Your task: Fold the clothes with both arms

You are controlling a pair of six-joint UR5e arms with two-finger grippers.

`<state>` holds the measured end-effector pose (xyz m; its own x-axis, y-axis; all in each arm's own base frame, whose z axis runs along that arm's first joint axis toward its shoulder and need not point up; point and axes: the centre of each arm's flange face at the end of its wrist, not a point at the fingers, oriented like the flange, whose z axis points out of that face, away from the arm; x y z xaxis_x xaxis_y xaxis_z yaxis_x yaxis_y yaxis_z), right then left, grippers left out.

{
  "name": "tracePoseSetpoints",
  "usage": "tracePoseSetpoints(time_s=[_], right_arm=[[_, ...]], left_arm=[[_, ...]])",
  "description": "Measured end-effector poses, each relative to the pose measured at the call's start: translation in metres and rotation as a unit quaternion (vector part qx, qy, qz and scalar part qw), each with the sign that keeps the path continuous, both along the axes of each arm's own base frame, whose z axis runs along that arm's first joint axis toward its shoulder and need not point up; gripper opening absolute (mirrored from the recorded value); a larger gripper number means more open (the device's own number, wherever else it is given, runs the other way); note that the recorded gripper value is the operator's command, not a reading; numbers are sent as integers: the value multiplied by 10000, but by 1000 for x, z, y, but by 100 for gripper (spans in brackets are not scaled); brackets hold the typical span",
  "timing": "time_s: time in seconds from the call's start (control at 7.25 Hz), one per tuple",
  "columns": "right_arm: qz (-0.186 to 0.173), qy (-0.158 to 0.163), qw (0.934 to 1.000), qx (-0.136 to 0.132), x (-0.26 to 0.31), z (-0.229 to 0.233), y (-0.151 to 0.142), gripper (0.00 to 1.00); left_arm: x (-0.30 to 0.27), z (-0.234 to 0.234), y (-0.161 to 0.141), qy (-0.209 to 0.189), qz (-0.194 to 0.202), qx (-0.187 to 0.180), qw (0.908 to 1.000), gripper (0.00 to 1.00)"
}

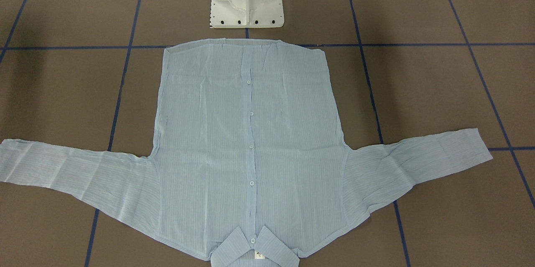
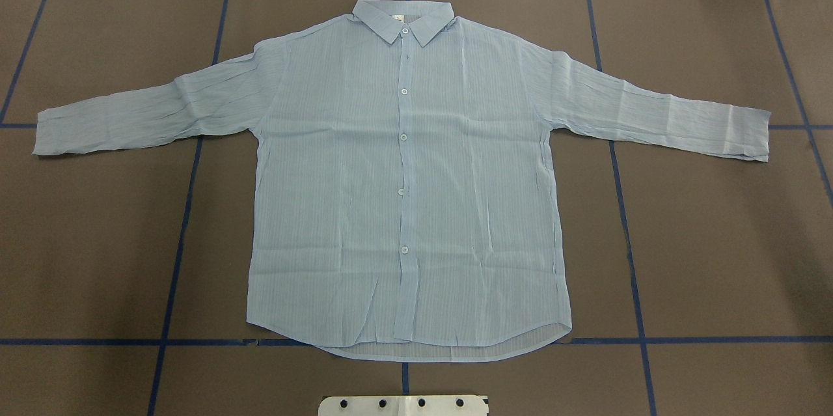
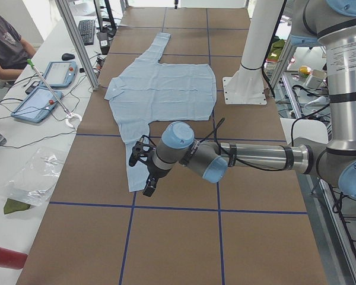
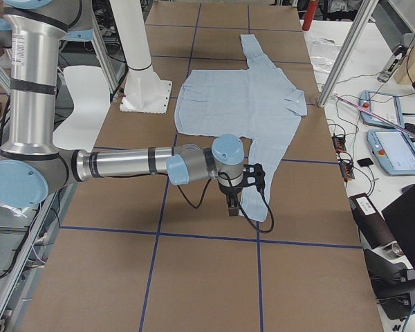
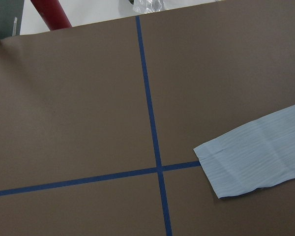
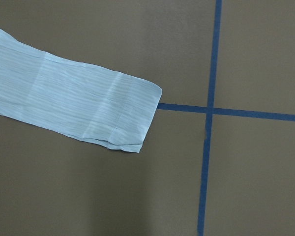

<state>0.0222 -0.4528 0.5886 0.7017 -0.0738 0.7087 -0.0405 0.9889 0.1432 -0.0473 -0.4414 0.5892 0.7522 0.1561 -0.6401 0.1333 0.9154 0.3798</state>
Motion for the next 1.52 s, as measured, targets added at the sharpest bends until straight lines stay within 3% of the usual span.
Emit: tracePoseSetpoints(time_s=[0.41, 0.97, 1.24, 1.52], right_arm=[[163, 150, 9997, -116, 14, 11, 6, 100], [135, 113, 9993, -324, 12, 34, 7, 100], [39, -13, 9994, -354, 2, 33, 5, 100], [-185, -106, 9991, -363, -27, 27, -19, 100]], left_arm=[[23, 18, 1, 42, 289, -231, 9993, 100], [28, 20, 0, 161, 392, -248, 9988, 100], [28, 19, 1, 178, 415, -230, 9987, 100], [28, 18, 2, 183, 412, -223, 9987, 100]])
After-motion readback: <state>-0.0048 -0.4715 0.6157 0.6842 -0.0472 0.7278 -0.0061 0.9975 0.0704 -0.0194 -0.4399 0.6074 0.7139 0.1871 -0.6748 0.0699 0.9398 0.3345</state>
